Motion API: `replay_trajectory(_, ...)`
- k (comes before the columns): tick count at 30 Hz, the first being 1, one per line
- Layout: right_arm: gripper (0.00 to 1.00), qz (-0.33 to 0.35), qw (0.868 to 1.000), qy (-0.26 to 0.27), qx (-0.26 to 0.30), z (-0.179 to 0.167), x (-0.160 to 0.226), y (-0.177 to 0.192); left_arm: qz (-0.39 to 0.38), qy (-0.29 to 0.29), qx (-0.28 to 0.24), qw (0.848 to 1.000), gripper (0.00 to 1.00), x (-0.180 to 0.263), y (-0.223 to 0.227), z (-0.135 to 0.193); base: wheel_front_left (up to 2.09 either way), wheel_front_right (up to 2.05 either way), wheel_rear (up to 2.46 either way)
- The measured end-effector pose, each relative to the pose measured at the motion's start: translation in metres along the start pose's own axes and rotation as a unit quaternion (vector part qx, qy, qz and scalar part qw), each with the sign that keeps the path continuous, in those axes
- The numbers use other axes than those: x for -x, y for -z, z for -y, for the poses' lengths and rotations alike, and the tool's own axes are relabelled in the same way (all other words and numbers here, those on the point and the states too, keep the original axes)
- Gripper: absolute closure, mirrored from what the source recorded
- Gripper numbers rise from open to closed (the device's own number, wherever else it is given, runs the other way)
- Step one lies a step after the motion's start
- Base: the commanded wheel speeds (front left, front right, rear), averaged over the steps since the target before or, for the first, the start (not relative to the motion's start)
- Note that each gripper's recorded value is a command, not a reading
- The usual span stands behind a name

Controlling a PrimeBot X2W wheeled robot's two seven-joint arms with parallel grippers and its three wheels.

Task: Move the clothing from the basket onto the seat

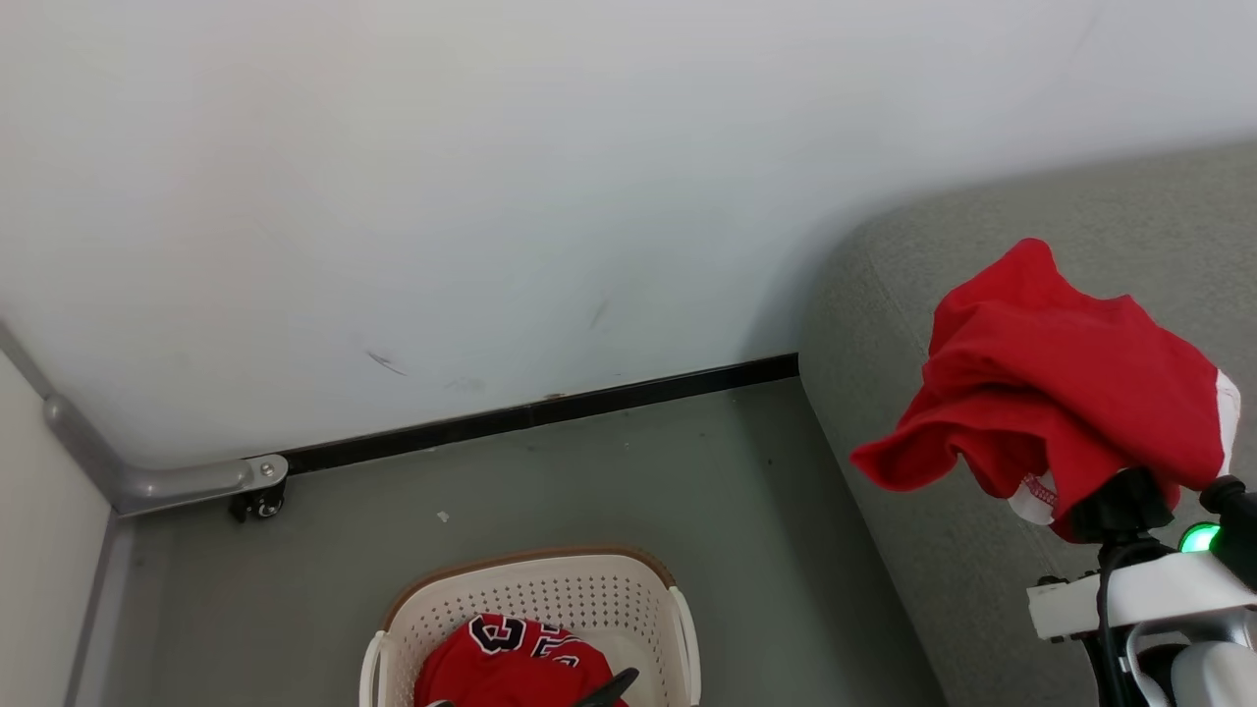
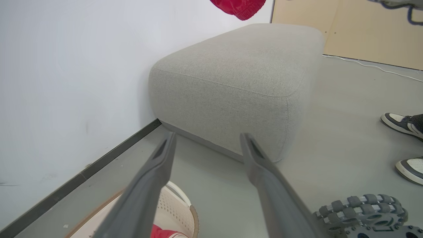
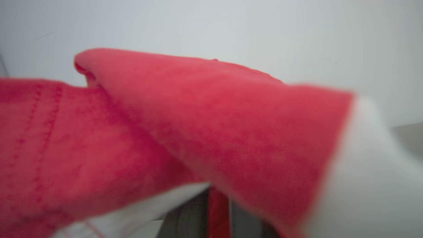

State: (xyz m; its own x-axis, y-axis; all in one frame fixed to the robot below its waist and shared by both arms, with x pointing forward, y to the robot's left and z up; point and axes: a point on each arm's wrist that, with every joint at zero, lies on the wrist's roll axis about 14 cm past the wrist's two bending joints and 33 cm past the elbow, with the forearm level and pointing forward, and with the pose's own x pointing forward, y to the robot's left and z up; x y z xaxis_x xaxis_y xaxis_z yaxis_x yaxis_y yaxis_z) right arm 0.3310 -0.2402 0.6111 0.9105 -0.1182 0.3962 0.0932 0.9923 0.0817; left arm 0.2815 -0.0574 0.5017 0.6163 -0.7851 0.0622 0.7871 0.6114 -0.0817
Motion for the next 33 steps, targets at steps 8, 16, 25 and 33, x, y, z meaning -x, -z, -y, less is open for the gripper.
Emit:
replay_trajectory(8,1.00,0.000,0.999,0.044,0.017,0.029,0.015,-0.005,0.002,0.024,0.003,1.000,0.00,-0.014,-0.002,0.006,0.00,0.00,0.00)
replay_trajectory(16,1.00,-0.001,0.996,0.081,0.034,0.053,0.030,-0.011,0.001,0.058,0.005,0.998,0.00,-0.027,-0.001,0.018,0.00,0.00,0.00)
replay_trajectory(25,1.00,-0.011,0.992,0.116,0.050,0.073,0.052,-0.014,-0.006,0.094,0.011,0.995,0.00,-0.039,0.004,0.032,0.00,0.00,0.00)
replay_trajectory(33,1.00,-0.015,0.989,0.135,0.058,0.082,0.064,-0.017,-0.005,0.117,0.015,0.993,0.00,-0.051,0.004,0.039,0.00,0.00,0.00)
